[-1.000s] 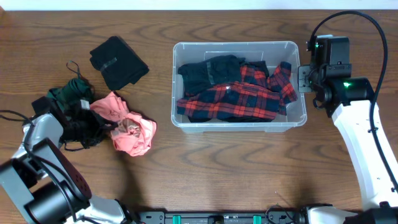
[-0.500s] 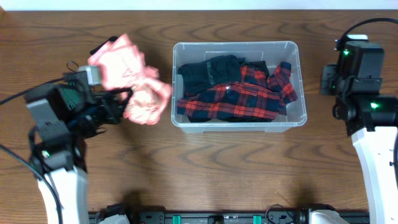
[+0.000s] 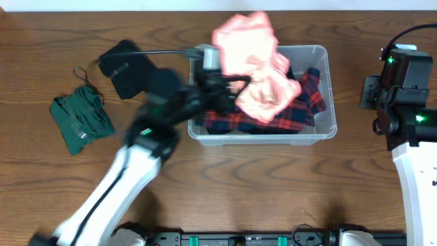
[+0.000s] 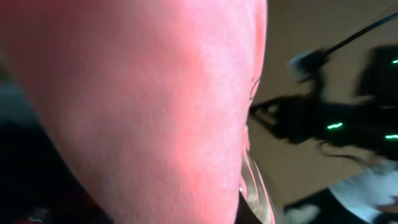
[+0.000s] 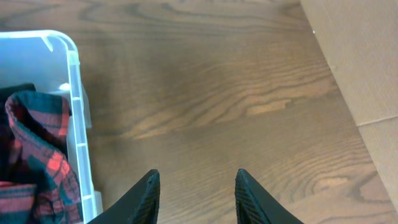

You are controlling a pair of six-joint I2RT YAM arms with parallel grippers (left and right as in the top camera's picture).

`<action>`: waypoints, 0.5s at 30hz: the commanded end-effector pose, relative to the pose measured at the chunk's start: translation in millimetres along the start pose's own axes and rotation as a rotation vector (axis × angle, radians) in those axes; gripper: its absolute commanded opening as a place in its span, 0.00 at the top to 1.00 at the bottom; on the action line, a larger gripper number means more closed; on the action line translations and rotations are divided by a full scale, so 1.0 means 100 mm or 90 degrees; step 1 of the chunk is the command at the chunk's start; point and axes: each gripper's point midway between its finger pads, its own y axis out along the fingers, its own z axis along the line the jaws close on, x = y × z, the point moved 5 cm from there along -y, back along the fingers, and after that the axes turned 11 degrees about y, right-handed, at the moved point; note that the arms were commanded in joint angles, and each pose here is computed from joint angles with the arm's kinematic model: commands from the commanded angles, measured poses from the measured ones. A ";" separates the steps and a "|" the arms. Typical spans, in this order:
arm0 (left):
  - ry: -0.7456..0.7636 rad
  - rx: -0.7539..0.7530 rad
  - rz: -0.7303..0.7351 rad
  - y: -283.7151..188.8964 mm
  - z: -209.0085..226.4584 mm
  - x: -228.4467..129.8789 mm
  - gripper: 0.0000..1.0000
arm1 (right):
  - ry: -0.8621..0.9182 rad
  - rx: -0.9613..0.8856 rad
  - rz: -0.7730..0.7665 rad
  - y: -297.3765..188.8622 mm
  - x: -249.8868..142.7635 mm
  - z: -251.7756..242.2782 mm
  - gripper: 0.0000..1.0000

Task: Pack container
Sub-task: 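Carry the pink shirt into the bin's right side and release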

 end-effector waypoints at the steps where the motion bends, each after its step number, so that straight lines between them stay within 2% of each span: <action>1: -0.054 -0.041 0.051 0.44 -0.01 -0.17 0.94 | 0.019 -0.010 -0.009 -0.04 0.02 -0.06 0.62; 9: -0.061 -0.122 0.137 1.15 -0.01 -0.35 0.94 | 0.018 -0.010 -0.007 -0.04 0.01 -0.06 0.62; 15: -0.107 -0.089 0.192 1.29 0.24 -0.66 0.93 | 0.018 -0.010 -0.007 -0.04 0.01 -0.06 0.62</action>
